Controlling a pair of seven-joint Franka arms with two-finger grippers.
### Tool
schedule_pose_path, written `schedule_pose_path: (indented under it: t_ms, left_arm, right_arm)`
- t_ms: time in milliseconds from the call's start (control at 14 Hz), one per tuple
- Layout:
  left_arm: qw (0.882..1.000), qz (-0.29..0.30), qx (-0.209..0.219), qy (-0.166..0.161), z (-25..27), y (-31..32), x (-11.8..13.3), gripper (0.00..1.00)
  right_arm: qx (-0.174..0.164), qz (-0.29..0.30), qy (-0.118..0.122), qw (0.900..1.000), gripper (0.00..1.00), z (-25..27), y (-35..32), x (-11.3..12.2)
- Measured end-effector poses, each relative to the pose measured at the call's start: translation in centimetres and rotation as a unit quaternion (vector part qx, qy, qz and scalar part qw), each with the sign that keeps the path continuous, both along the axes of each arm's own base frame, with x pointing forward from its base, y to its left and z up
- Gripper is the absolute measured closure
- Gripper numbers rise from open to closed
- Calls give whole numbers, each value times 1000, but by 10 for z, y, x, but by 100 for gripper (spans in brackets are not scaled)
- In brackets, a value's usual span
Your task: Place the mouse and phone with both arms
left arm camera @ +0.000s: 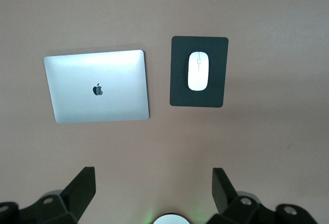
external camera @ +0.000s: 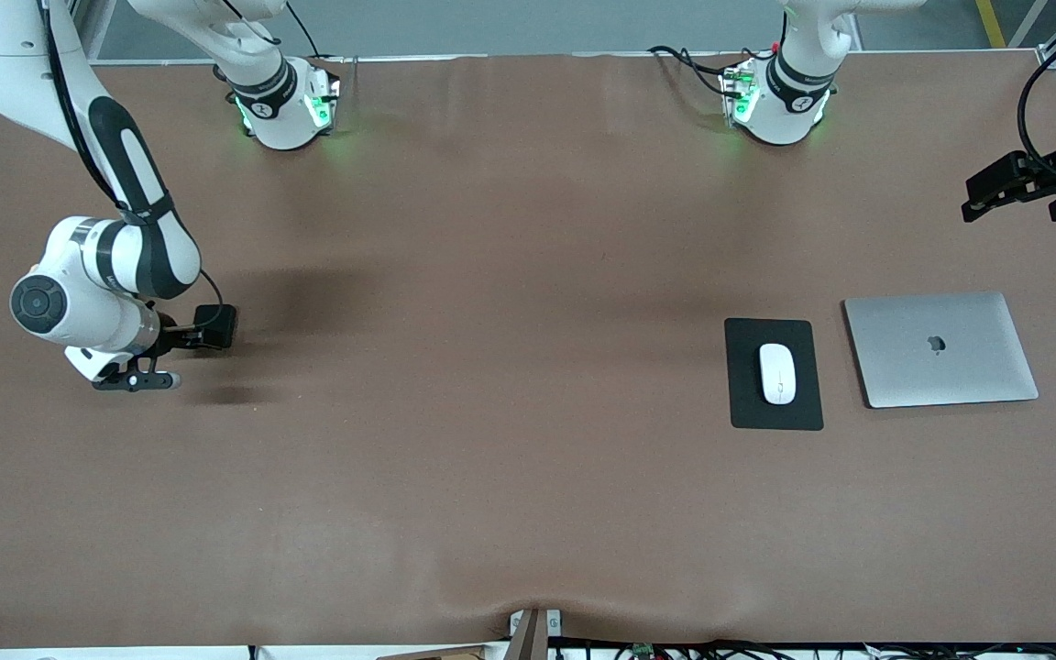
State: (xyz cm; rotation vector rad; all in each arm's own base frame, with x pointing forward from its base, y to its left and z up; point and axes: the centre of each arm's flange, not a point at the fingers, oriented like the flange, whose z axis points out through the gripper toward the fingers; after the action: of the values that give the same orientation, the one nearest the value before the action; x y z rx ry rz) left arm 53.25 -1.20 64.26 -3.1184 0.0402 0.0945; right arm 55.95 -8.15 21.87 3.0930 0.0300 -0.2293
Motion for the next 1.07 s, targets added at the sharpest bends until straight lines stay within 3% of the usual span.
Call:
schedule_pose_path:
  t_ms: [429,714,929,1071]
  left_arm:
    - [1000,0,0,1,-1,0,1,0]
    - [1000,0,0,2,-2,0,1,0]
    - [1000,0,0,3,-3,0,2,0]
    - [1000,0,0,3,-3,0,2,0]
  right_arm:
    - [-1,3,-30,1000,0,84,-2,45]
    - [15,34,-10,999,0,172,12,67]
    - [26,38,-33,998,0,235,18,83]
    - [29,41,-36,998,0,265,20,86]
